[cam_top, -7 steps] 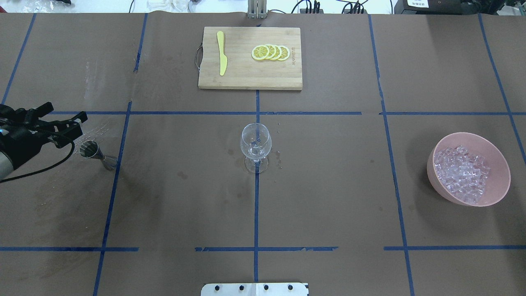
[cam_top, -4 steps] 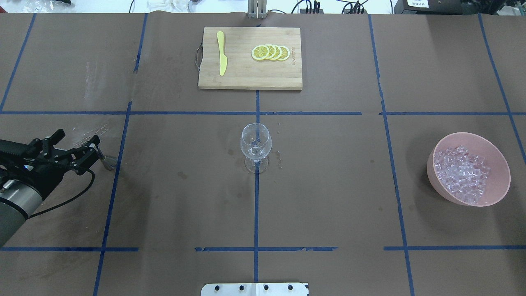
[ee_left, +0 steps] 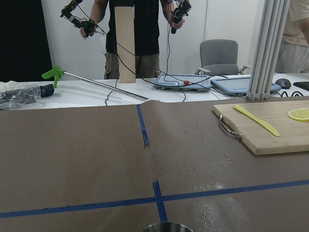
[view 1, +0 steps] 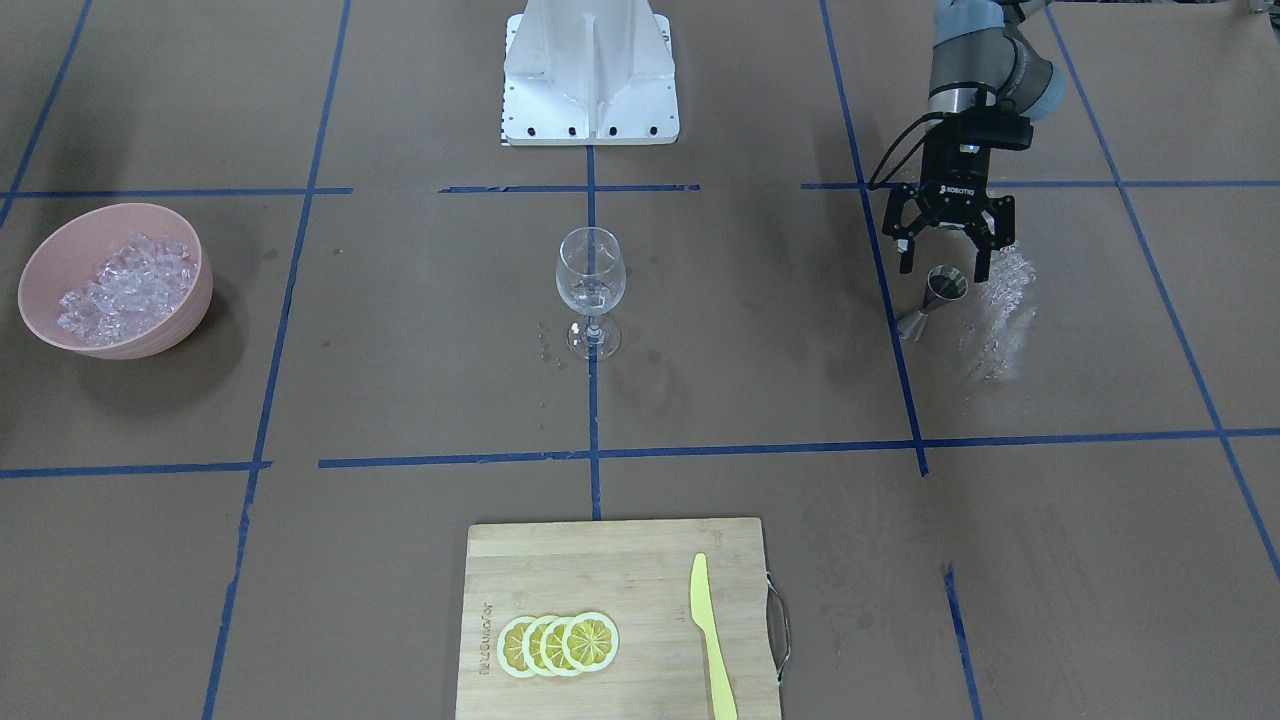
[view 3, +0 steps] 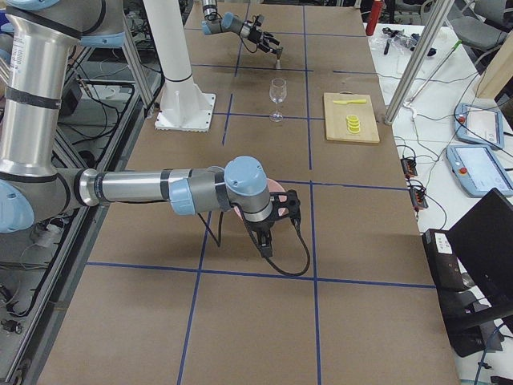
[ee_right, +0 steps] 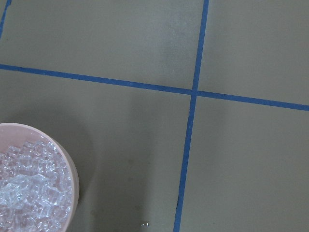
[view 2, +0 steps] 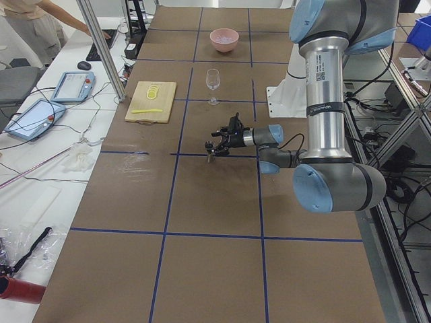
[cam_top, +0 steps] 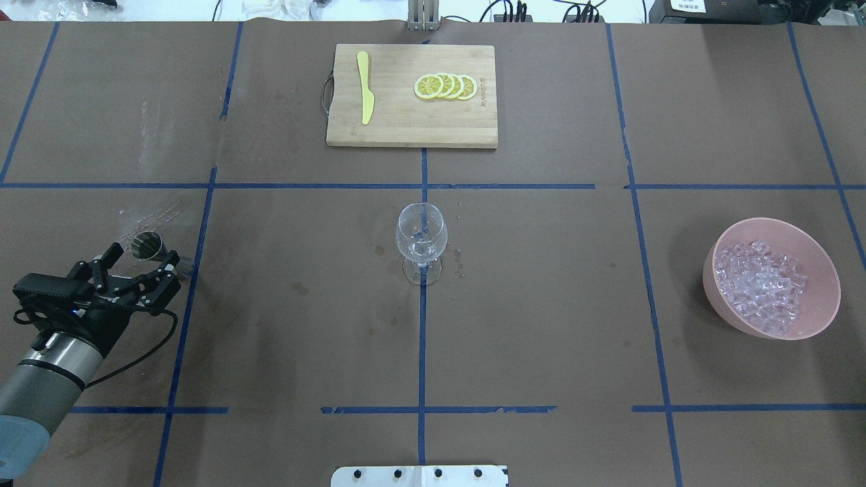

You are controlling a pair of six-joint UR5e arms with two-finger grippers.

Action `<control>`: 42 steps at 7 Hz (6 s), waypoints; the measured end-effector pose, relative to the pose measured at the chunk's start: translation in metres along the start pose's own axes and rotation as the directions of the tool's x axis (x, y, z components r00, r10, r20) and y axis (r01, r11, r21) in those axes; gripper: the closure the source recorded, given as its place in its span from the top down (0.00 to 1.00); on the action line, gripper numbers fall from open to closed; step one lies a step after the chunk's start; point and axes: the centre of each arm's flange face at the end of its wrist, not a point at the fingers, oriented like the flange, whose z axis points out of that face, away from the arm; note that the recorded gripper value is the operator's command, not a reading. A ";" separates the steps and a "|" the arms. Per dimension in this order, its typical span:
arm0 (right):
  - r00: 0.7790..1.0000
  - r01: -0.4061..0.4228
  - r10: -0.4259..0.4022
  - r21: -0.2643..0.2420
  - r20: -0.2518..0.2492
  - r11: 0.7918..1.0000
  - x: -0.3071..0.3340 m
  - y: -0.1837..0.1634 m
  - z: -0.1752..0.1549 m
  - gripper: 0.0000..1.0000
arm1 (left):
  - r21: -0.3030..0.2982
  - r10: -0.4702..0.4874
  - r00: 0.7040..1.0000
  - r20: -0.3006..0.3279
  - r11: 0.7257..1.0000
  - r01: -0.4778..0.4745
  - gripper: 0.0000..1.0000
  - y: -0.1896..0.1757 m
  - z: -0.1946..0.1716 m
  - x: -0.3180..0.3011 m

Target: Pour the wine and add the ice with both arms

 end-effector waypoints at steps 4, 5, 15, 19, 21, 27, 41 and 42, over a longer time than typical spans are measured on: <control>1.000 0.000 0.000 -0.001 0.000 1.000 0.000 0.001 0.000 1.00 | -0.010 -0.001 1.000 0.023 1.000 0.001 0.99 0.030 0.014 -0.005; 1.000 0.001 -0.001 -0.001 0.000 1.000 0.000 0.001 0.000 1.00 | -0.013 0.006 1.000 0.028 1.000 -0.006 0.98 0.035 0.017 -0.006; 1.000 0.004 -0.004 0.001 0.000 1.000 0.000 0.001 0.000 1.00 | 0.023 0.001 0.999 0.047 1.000 -0.002 0.77 0.037 0.024 -0.005; 1.000 0.003 -0.003 0.000 0.000 1.000 0.000 0.002 0.000 1.00 | 0.020 0.007 0.999 0.047 1.000 -0.008 0.15 0.040 0.025 -0.003; 1.000 0.001 -0.001 0.000 0.000 1.000 0.000 0.002 0.000 1.00 | 0.021 0.004 0.999 0.047 1.000 -0.005 0.13 0.041 0.026 -0.002; 1.000 -0.002 0.002 -0.002 0.000 1.000 0.001 0.003 0.000 1.00 | 0.038 -0.022 0.999 0.030 0.999 0.021 0.00 0.025 0.022 0.004; 0.999 -0.034 0.034 0.006 -0.003 0.999 0.009 0.017 -0.006 1.00 | 0.113 0.585 0.807 -0.077 0.809 -0.576 0.00 -0.157 0.062 0.261; 0.999 -0.036 0.036 0.005 -0.003 0.999 0.010 0.018 -0.006 1.00 | 0.107 0.589 0.802 -0.100 0.808 -0.580 0.00 -0.151 0.055 0.278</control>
